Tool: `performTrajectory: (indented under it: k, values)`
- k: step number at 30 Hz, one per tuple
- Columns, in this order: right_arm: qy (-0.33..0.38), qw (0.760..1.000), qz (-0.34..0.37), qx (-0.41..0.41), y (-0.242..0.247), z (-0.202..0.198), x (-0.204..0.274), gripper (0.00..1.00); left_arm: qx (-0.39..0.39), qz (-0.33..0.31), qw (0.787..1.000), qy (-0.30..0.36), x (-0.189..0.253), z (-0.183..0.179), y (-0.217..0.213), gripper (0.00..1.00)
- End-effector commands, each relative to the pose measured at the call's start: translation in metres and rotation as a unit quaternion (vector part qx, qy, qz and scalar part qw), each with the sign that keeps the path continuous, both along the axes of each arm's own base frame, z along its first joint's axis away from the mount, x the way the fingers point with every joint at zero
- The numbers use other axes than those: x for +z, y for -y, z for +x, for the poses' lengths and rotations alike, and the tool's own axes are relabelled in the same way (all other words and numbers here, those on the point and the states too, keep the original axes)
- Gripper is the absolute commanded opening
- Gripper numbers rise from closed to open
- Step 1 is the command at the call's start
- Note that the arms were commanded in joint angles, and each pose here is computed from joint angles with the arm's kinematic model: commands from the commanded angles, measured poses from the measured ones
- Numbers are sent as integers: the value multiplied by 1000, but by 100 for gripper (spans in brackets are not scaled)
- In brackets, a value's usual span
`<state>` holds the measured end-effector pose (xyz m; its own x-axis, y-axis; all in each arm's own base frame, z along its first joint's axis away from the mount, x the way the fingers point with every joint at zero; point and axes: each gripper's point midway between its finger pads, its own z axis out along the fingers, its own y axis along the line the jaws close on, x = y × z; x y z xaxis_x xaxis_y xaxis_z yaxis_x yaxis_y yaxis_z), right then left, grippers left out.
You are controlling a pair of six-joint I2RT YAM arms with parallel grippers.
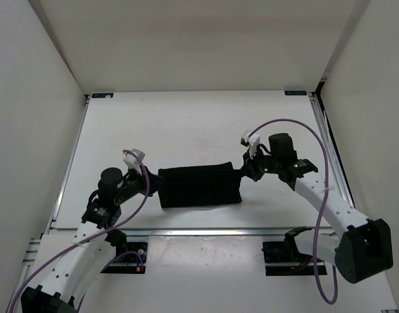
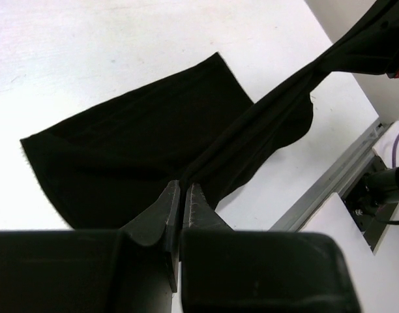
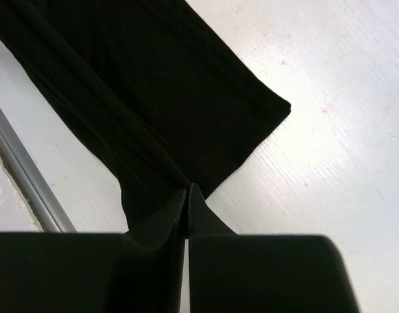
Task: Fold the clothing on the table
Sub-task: Fold the skirt
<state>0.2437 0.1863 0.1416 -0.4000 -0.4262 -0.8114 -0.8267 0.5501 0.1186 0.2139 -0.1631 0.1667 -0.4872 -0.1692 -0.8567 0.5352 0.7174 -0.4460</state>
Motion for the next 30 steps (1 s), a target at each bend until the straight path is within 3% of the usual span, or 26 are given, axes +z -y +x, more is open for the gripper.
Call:
performTrajectory:
  k: [1, 11, 30]
  values:
    - [-19, 1000, -12, -19, 5, 10, -5, 0, 47, 13, 999, -14, -5, 10, -13, 0]
    - [-37, 999, -20, 8, -24, 15, -19, 0, 76, 21, 996, -40, -18, 22, -16, 0]
    - [-45, 998, -24, -48, -14, 89, -34, 0, 128, 63, 986, -82, -39, 66, -23, 0]
